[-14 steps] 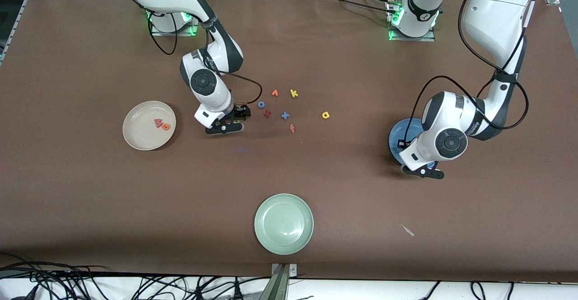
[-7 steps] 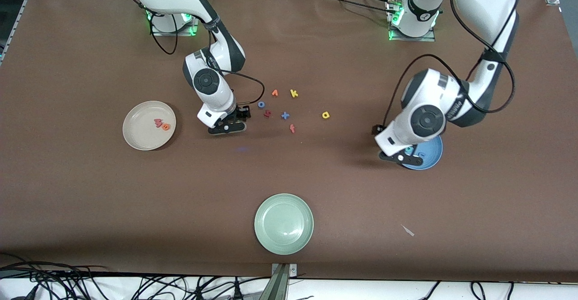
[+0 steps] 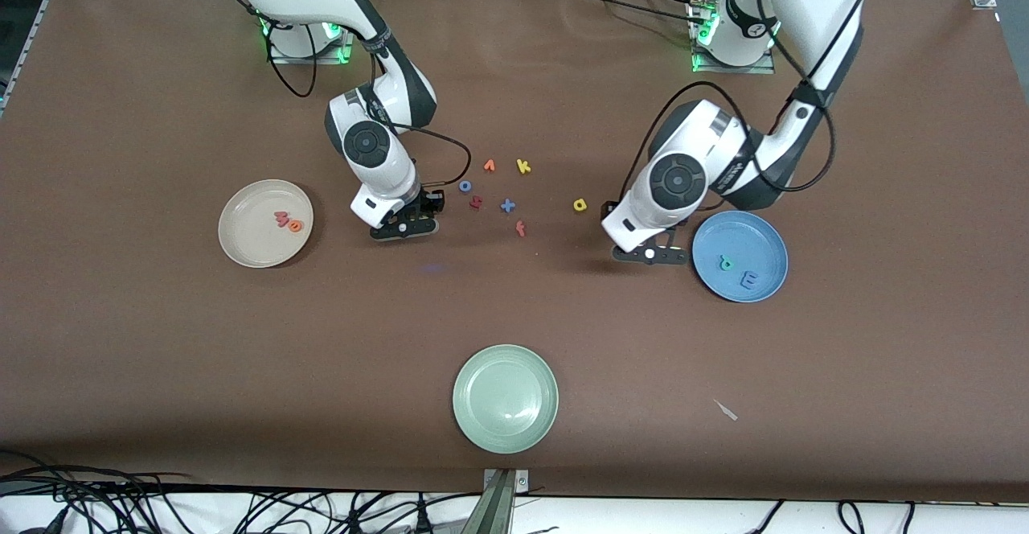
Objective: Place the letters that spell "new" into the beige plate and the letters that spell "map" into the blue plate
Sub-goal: 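Grasp the green n with the right gripper while the left gripper grasps the yellow d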
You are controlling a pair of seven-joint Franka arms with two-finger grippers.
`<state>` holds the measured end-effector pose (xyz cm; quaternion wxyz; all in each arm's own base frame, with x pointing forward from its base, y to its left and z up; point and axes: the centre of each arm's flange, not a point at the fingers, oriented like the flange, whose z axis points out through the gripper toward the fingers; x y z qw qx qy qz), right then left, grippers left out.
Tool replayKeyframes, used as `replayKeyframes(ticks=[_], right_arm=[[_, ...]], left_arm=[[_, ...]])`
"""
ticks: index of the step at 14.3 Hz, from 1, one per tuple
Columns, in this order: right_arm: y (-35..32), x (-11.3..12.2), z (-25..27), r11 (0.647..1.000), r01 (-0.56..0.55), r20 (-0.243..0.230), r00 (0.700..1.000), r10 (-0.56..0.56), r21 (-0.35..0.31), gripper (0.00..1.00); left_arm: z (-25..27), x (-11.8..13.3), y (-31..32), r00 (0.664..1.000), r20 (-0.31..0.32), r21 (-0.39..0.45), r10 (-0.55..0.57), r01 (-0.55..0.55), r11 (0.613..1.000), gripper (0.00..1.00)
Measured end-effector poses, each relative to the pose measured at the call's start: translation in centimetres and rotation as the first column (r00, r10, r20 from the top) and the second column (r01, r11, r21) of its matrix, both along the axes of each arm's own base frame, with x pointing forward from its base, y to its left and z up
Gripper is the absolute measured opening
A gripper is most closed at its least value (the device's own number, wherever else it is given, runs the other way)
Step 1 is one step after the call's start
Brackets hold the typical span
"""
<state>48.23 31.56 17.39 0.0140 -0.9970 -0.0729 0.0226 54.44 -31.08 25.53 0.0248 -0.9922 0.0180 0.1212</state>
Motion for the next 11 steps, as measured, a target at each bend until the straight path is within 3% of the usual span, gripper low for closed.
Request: replayKeyframes(ticks=[5,11], right_arm=[[0.0,0.1,0.2,1.000,0.000,0.003,1.000,0.000,0.002,0.32],[0.0,0.3,0.5,1.000,0.000,0.008,1.000,0.000,0.004,0.26]], left_arm=[[-4.7,-3.1,-5.7,0.988,0.011,0.008,0.153,-0.153,0.988,1.00],[-7.3,-5.9,-8.8,0.976,0.003,0.026,0.218,-0.218,0.976,1.00]])
